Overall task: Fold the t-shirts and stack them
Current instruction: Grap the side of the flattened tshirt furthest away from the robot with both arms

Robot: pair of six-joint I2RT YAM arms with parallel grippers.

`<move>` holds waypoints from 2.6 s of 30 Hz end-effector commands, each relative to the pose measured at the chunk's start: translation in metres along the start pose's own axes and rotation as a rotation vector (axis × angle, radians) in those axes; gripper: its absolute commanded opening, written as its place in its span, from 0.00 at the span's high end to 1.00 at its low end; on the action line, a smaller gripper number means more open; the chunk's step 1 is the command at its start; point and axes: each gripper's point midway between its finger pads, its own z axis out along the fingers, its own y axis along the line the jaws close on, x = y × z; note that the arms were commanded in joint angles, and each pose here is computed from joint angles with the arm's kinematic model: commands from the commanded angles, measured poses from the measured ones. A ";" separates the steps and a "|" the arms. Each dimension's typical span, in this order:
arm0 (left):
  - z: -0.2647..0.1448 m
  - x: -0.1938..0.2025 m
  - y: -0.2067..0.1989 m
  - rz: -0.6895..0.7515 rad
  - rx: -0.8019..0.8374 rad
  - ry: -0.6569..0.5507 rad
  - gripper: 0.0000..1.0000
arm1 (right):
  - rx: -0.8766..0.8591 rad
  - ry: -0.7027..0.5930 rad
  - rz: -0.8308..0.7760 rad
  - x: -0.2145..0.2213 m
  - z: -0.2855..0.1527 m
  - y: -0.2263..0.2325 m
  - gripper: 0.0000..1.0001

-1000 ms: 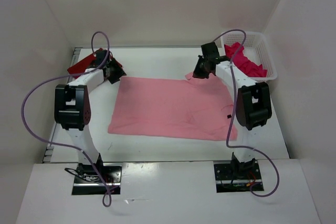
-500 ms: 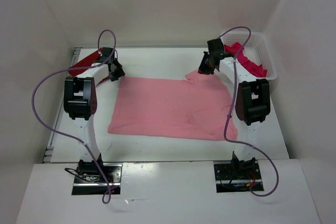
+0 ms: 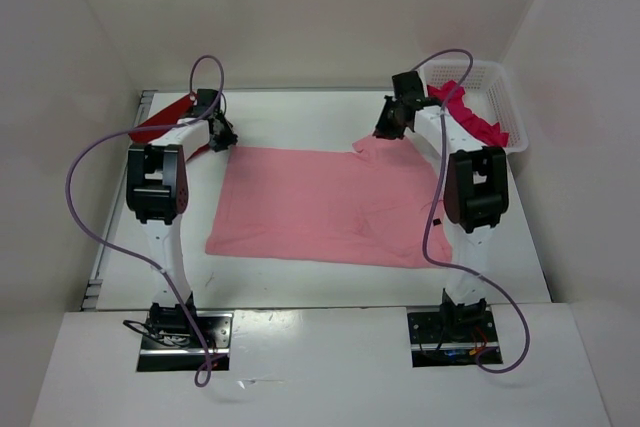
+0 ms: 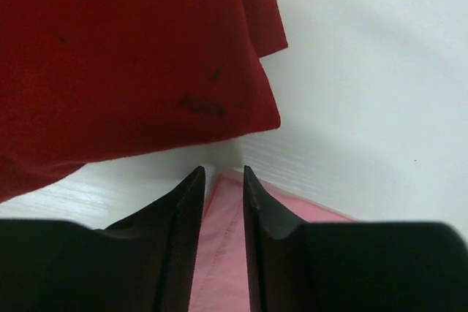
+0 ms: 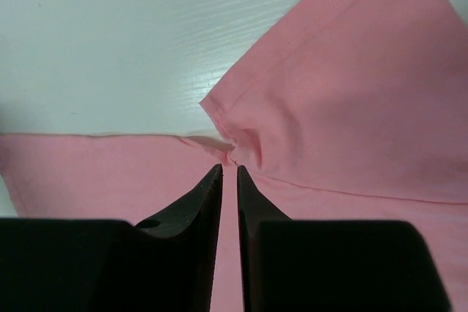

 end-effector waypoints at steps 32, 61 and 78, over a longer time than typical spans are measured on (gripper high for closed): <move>-0.042 -0.018 -0.032 -0.046 0.133 -0.071 1.00 | 0.390 -0.217 -0.054 -0.103 0.097 -0.063 0.42; -0.049 -0.014 -0.035 -0.054 0.162 -0.064 1.00 | 0.421 -0.208 -0.038 -0.101 0.075 -0.065 1.00; -0.098 -0.033 -0.030 -0.024 0.182 -0.162 1.00 | 0.379 -0.222 -0.017 -0.064 -0.095 -0.076 1.00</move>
